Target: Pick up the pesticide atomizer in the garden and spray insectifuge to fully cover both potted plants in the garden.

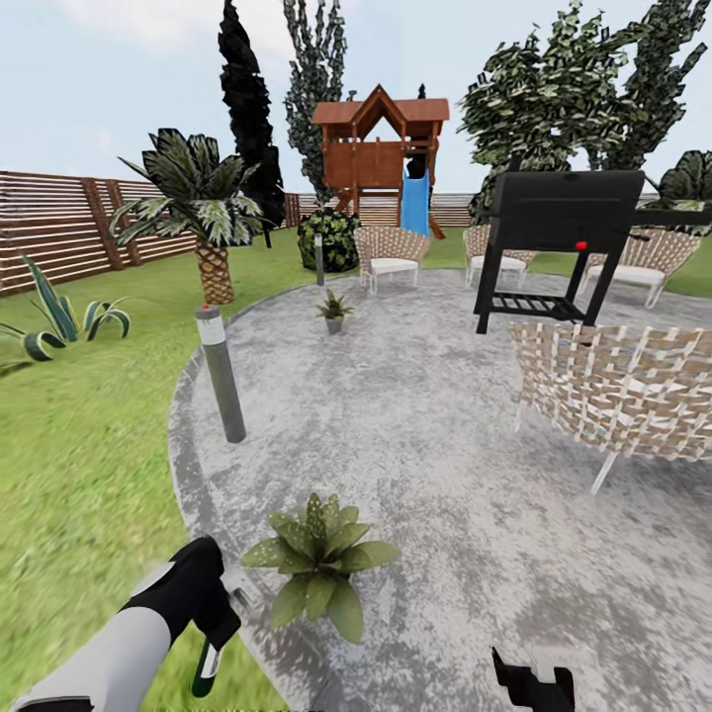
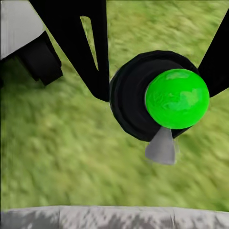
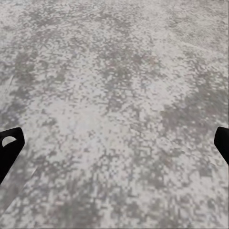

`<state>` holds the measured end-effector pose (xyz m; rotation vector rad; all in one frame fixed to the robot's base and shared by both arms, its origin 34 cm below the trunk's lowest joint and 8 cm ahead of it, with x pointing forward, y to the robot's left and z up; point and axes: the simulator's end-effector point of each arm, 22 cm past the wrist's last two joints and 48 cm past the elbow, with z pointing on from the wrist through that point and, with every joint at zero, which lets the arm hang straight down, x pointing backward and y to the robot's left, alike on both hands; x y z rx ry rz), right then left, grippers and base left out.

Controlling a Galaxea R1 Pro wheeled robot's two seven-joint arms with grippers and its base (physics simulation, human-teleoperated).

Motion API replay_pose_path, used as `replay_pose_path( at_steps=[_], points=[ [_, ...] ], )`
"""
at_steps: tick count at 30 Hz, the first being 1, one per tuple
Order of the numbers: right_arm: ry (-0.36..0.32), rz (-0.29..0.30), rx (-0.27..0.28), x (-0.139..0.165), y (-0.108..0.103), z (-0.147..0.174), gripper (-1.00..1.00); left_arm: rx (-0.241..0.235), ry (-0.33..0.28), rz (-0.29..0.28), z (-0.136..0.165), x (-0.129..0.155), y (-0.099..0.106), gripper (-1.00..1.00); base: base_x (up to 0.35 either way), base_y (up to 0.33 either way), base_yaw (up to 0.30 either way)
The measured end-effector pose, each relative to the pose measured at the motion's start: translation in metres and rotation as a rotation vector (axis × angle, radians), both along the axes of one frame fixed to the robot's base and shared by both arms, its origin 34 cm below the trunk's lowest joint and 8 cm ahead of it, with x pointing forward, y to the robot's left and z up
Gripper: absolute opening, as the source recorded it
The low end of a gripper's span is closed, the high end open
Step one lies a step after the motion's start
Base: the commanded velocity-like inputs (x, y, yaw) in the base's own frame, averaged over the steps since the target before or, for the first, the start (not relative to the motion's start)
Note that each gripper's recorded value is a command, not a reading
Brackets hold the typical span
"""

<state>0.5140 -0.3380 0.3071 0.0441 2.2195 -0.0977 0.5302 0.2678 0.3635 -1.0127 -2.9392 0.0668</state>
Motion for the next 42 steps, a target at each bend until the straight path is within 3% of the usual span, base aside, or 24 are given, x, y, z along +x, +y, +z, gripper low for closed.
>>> replay_pose_path(
  at_steps=[4,8,14,21,32,42],
  points=[
    [-0.001,0.000,0.000,0.000,0.000,0.000,1.00,-0.027,0.005,-0.014,-0.002,-0.002,-0.020,-1.00,0.000,0.000,0.188],
    [-0.002,-0.002,-0.005,0.000,-0.004,0.001,1.00,-0.129,0.024,0.041,-0.011,-0.018,-0.044,-1.00,0.000,0.000,0.021],
    [-0.001,0.002,-0.002,0.000,-0.002,0.000,1.00,-0.061,-0.026,0.062,-0.021,-0.014,-0.028,-1.00,0.000,0.000,0.001],
    [-0.001,0.001,0.000,0.000,0.000,0.000,1.00,-0.036,-0.017,0.063,-0.029,-0.024,-0.018,-1.00,0.000,0.000,0.036],
    [-0.002,0.001,0.000,0.000,0.001,0.001,1.00,-0.040,-0.032,0.070,-0.026,-0.020,-0.018,-1.00,0.076,-0.006,0.261],
    [-0.002,-0.005,-0.008,0.000,-0.006,0.001,1.00,-0.038,-0.033,0.059,-0.026,-0.020,-0.020,-1.00,0.139,-0.060,0.022]
  ],
)
